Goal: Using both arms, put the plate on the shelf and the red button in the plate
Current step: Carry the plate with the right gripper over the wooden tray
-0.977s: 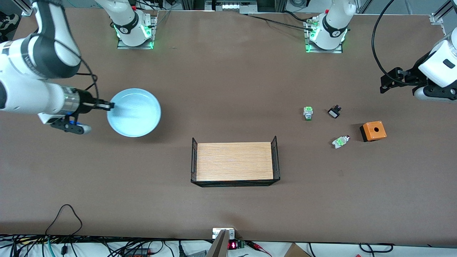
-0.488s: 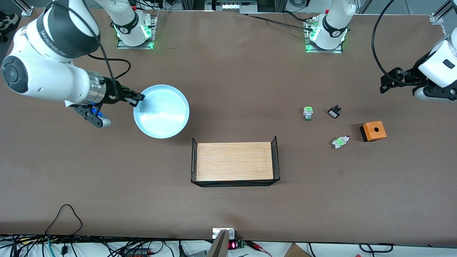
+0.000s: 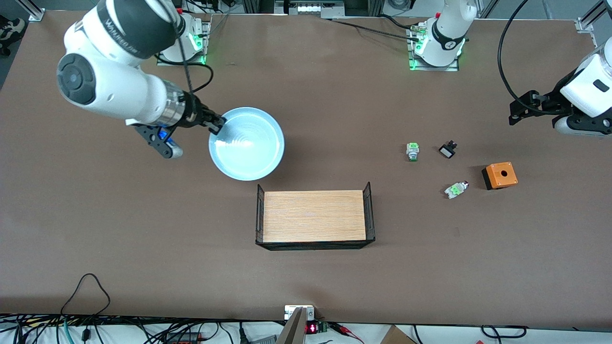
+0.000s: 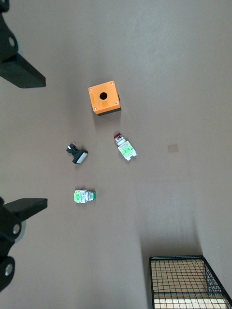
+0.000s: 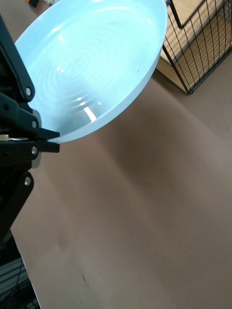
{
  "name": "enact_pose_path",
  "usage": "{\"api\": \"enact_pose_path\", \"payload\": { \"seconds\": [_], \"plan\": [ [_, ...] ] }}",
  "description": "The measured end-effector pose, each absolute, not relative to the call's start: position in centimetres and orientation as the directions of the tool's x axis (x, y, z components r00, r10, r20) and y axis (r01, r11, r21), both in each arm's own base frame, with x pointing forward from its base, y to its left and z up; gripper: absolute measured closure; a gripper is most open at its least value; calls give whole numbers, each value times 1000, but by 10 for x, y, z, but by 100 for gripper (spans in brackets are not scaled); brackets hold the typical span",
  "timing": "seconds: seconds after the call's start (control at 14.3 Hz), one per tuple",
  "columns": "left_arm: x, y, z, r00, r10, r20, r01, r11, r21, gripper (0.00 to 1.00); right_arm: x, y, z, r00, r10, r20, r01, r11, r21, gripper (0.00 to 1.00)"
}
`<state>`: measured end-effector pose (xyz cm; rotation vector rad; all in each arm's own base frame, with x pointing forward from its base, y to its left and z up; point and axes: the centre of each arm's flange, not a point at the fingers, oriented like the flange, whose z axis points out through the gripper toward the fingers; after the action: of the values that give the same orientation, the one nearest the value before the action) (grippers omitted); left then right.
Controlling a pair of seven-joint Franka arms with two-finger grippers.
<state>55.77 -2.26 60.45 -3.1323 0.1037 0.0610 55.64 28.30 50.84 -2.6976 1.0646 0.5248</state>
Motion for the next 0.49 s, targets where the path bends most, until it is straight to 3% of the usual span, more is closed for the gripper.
{"api": "enact_pose_path", "payload": {
  "seconds": [0.49],
  "plan": [
    [558, -23, 604, 997, -66, -39, -66, -998, -6, 0, 557, 353, 507, 618, -699, -359, -779, -606, -161, 97]
  ]
}}
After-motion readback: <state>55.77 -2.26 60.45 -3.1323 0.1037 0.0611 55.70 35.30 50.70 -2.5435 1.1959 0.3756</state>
